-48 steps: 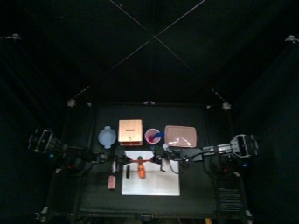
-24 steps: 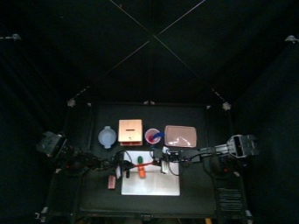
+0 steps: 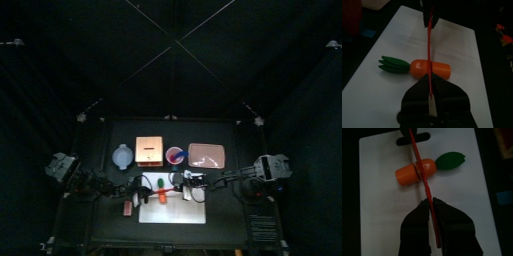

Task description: Cut carrot

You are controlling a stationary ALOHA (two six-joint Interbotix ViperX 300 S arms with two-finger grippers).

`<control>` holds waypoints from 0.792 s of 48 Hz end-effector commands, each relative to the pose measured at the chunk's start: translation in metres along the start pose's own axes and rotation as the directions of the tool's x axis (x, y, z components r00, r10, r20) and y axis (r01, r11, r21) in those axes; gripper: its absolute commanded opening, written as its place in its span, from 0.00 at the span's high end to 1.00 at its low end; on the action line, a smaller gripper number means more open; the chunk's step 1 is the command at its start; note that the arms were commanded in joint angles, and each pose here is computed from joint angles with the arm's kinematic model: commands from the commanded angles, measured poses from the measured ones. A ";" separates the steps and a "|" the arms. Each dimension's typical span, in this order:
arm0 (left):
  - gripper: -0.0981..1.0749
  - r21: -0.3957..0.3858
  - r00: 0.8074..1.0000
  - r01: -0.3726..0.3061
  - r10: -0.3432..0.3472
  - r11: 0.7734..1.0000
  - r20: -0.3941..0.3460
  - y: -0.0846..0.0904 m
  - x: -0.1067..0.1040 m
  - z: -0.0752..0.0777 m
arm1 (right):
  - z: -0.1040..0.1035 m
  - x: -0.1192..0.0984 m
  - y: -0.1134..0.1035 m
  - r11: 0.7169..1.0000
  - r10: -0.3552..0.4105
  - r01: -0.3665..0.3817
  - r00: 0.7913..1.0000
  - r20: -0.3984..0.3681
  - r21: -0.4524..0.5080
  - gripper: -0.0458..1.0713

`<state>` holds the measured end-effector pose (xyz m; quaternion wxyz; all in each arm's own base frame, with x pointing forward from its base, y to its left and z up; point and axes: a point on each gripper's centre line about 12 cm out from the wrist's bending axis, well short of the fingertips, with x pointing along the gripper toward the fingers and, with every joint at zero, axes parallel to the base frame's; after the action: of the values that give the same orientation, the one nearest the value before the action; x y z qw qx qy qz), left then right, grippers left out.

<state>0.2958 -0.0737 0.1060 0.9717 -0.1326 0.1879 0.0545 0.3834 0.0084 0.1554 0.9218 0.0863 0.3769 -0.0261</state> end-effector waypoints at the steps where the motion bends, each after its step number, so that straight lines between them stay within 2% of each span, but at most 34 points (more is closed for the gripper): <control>1: 0.63 -0.012 0.999 0.029 -0.028 1.000 0.032 -0.012 0.004 0.009 | 0.011 -0.004 -0.001 1.000 0.002 -0.002 0.999 0.036 0.014 0.68; 30: 0.63 -0.013 0.999 0.031 -0.031 0.999 0.018 -0.015 0.005 0.004 | 0.006 0.004 0.006 1.000 0.011 -0.012 1.000 0.015 0.005 0.68; 38: 0.63 -0.009 1.000 0.011 -0.011 1.000 -0.006 -0.012 0.009 -0.004 | 0.001 0.008 0.005 1.000 0.009 -0.009 1.000 0.000 0.008 0.68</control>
<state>0.2971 -0.0796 0.0977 0.9693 -0.1317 0.2005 0.0546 0.3850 0.0162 0.1394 0.9142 0.0836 0.3960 -0.0196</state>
